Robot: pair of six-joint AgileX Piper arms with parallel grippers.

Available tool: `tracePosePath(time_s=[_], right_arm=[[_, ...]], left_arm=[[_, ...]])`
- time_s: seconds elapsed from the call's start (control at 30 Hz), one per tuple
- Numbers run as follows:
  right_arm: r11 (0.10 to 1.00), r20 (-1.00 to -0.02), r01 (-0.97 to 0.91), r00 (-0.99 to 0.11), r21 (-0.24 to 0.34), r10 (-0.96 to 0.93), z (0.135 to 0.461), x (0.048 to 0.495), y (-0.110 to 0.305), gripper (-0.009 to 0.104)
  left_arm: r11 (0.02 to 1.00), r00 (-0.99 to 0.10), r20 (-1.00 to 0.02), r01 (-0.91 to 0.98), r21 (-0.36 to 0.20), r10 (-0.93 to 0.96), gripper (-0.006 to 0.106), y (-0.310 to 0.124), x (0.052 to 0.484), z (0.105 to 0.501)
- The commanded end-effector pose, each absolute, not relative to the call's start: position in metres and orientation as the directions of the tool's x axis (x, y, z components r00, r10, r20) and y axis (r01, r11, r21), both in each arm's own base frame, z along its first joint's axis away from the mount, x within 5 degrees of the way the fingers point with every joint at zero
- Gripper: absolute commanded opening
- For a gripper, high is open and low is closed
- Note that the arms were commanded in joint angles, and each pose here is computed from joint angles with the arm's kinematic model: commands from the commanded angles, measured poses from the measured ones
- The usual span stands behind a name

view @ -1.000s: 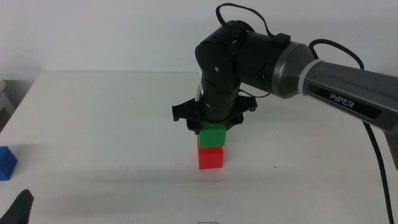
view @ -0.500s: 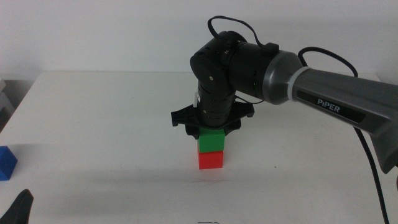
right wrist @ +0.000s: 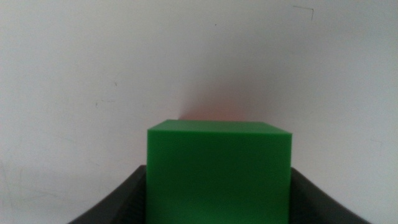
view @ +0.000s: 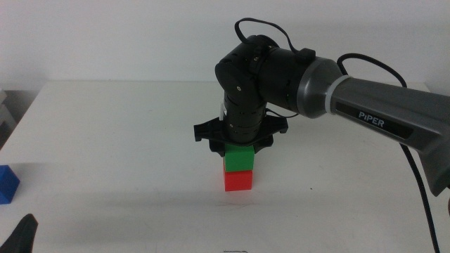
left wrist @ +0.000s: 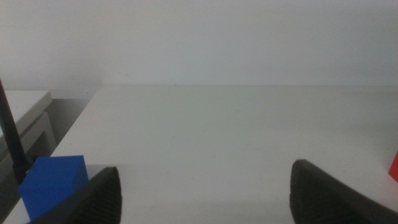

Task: Stack red cubes first, then green, then blue cubes in a specific spot.

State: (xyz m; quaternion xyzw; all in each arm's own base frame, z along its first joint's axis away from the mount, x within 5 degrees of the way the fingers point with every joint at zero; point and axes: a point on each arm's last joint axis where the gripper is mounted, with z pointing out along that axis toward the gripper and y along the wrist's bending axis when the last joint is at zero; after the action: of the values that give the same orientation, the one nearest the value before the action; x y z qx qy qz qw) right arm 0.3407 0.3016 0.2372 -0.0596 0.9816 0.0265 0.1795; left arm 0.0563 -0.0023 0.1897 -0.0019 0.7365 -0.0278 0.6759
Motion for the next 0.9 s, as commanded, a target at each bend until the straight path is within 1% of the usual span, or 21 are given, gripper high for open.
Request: tracePosePath(time_s=[0.0,0.03,0.1,0.27,0.37,0.5,0.57,0.63,0.7,0.77,0.8,0.83,0.87], right_arm=[[0.988,-0.451,-0.141,-0.887,0.068,-0.095,0.276,0.339,0.297,0.05],[0.988,-0.451,-0.141,-0.887,0.068,-0.095,0.276,0.339,0.297,0.054],[0.988,-0.45,-0.141,-0.888,0.069,-0.095,0.276,0.339,0.297,0.058],[0.988,-0.448,-0.139,-0.889,0.072,-0.093,0.276,0.339,0.297,0.064],[0.986,-0.476,-0.136,-0.876,0.092,-0.077,0.302,0.331,0.289,0.065],[0.978,-0.552,-0.158,-0.832,0.137,-0.056,0.356,0.311,0.269,0.065],[0.973,-0.592,-0.189,-0.803,0.135,-0.073,0.383,0.298,0.254,0.065],[0.963,-0.64,-0.241,-0.76,0.119,-0.111,0.413,0.283,0.233,0.065],[0.946,-0.69,-0.315,-0.702,0.082,-0.174,0.435,0.27,0.205,0.065],[0.917,-0.744,-0.396,-0.627,0.047,-0.233,0.445,0.257,0.177,0.065],[0.897,-0.777,-0.442,-0.572,0.02,-0.264,0.448,0.248,0.162,0.065],[0.876,-0.807,-0.482,-0.522,0.013,-0.276,0.449,0.24,0.152,0.065],[0.854,-0.833,-0.521,-0.468,-0.01,-0.295,0.449,0.228,0.139,0.065]], left_arm=[[0.997,0.014,-0.998,0.041,-0.064,-0.064,0.091,-0.002,0.056,0.199],[0.997,0.014,-0.998,0.041,-0.064,-0.064,0.091,-0.002,0.056,0.199],[0.997,0.014,-0.998,0.041,-0.064,-0.064,0.091,-0.002,0.056,0.199],[0.997,0.014,-0.998,0.041,-0.064,-0.064,0.091,-0.002,0.056,0.199],[0.997,0.014,-0.998,0.041,-0.064,-0.064,0.091,-0.002,0.056,0.199],[0.997,0.014,-0.998,0.041,-0.064,-0.064,0.091,-0.002,0.056,0.199],[0.997,0.014,-0.998,0.041,-0.064,-0.064,0.091,-0.002,0.056,0.199],[0.997,0.014,-0.998,0.041,-0.064,-0.064,0.091,-0.002,0.056,0.199],[0.997,0.014,-0.998,0.041,-0.064,-0.064,0.091,-0.002,0.056,0.199],[0.997,0.014,-0.998,0.041,-0.064,-0.064,0.091,-0.002,0.056,0.199],[0.997,0.014,-0.998,0.041,-0.064,-0.064,0.091,-0.002,0.056,0.199],[0.997,0.014,-0.998,0.041,-0.064,-0.064,0.091,-0.002,0.056,0.199],[0.997,0.014,-0.998,0.041,-0.064,-0.064,0.091,-0.002,0.056,0.199]])
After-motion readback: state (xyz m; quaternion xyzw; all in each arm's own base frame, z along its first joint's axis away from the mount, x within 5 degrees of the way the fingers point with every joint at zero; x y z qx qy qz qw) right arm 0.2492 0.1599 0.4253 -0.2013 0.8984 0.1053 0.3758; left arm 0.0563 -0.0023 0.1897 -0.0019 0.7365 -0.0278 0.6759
